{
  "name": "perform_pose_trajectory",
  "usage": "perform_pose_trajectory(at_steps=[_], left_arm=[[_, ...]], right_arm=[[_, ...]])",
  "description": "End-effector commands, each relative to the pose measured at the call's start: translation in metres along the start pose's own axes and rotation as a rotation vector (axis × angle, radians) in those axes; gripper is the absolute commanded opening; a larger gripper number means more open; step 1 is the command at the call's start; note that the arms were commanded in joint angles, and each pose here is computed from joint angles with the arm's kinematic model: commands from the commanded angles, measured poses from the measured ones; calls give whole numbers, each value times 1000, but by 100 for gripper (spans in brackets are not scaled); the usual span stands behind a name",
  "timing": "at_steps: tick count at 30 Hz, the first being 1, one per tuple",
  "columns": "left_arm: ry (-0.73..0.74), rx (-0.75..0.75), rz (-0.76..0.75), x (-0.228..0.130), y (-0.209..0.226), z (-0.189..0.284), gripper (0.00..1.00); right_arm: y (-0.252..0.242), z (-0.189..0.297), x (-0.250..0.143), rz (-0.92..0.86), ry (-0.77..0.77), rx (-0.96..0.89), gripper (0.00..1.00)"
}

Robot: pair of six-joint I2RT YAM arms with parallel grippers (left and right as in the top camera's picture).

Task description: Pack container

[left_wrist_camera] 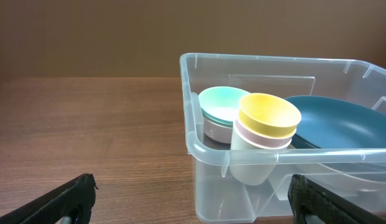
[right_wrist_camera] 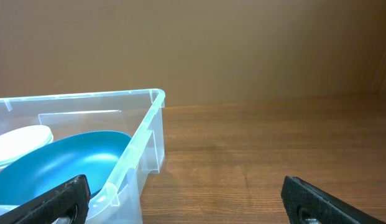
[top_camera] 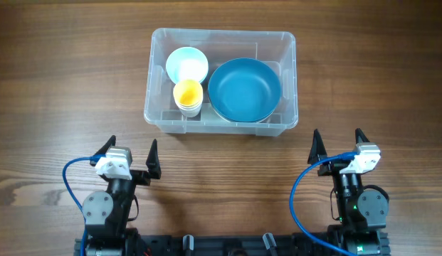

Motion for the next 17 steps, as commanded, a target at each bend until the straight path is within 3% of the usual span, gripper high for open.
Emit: perform_pose_trajectory(at_steps=[1,17], left_arm=[[-4,-8,-17,-2,-1,-1,100],[-4,-8,-17,-2,-1,-1,100]], right_arm=[[1,0,0,6,-2,7,100],[1,0,0,6,-2,7,100]])
Point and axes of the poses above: each gripper's point midway between its finger pads, its own z axis back along the fingers, its own y axis along the line the jaws close on, x = y × z, the point moved 1 cm from there along z, back along the fingers, and after that the axes turned 3 degrees about z, right-handed, at the moved point
